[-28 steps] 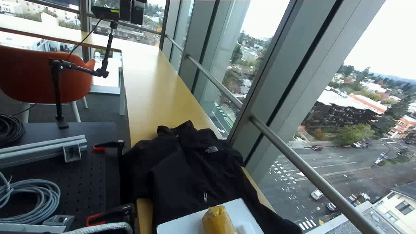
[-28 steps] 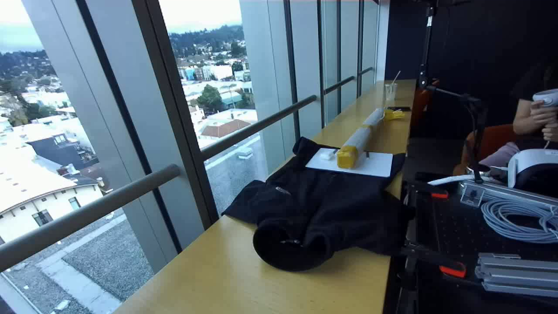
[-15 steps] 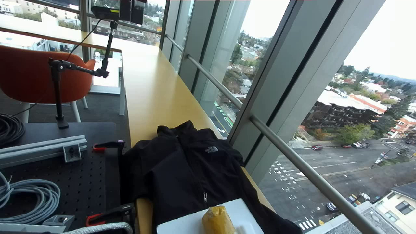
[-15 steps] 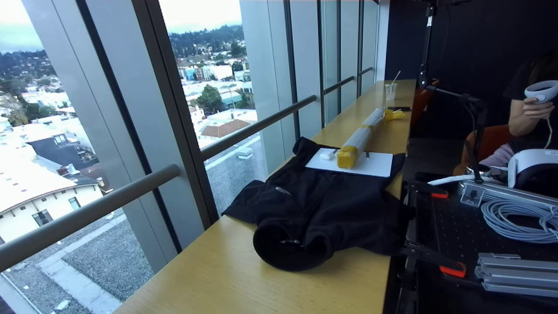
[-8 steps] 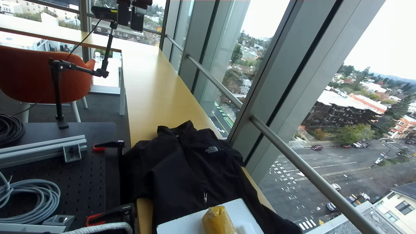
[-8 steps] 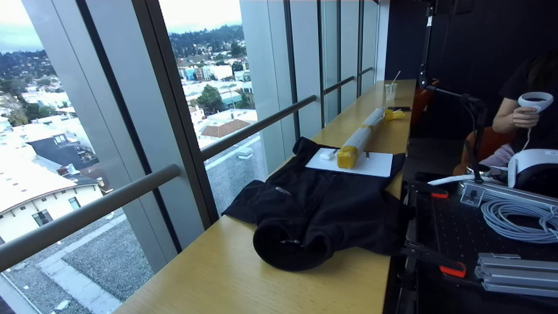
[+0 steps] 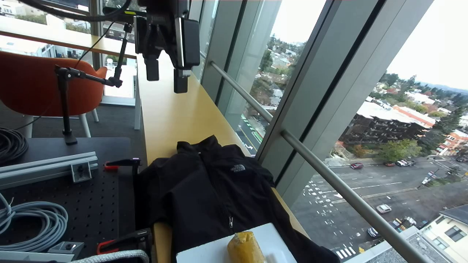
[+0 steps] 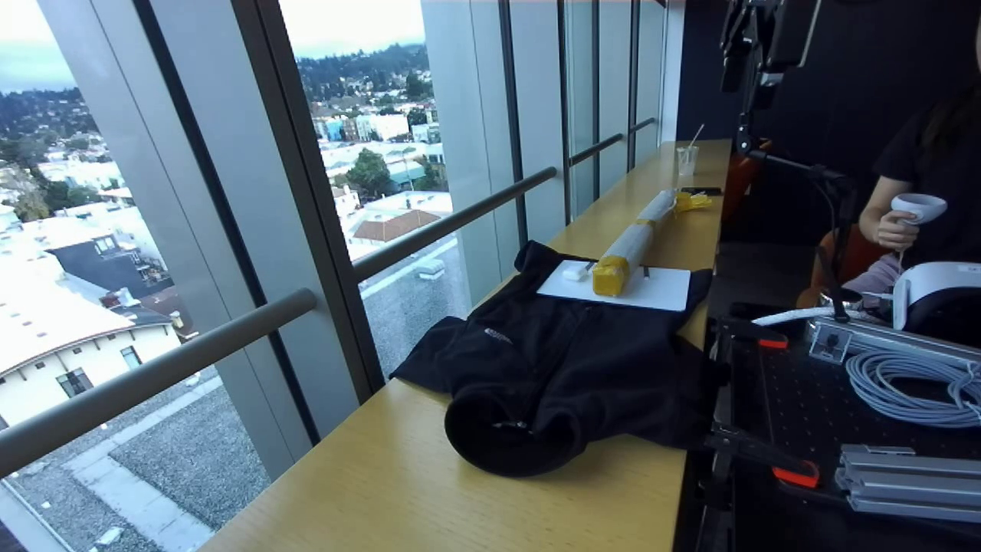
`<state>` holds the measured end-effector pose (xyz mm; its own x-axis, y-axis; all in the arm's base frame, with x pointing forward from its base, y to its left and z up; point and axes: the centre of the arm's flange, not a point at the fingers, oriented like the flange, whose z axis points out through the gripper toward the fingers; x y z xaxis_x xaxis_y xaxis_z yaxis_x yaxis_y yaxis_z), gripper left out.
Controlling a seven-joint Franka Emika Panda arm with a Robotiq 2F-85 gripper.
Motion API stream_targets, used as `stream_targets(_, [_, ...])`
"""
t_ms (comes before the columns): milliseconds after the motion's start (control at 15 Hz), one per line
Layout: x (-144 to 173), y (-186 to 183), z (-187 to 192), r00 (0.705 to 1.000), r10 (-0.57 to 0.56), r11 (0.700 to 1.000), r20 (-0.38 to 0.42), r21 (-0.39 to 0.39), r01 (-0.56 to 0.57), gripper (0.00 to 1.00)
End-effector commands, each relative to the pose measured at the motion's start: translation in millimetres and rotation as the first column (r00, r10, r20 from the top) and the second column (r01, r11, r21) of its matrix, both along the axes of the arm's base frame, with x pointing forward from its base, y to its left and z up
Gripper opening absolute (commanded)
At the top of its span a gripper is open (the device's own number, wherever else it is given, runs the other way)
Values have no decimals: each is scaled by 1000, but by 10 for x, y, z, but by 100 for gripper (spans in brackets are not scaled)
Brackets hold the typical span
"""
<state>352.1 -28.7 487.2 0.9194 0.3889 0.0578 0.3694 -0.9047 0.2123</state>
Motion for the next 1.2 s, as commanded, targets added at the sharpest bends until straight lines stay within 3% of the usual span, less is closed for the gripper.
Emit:
stream_targets(0, [0,-464,-492,994,-2,1000,110,12,0,100])
stream_targets(267, [145,-910,-879,977,-84,996,197,58,74,100])
stream_targets(533, [464,-1177,-1066,960,-160,986,231,90,142,100])
stream_targets(733, [824,-1205,-1267,959,-176,982,224,111,154,100])
stream_targets(1133, [1456,-1310,-1623,979,-161,979,121,144,143,100])
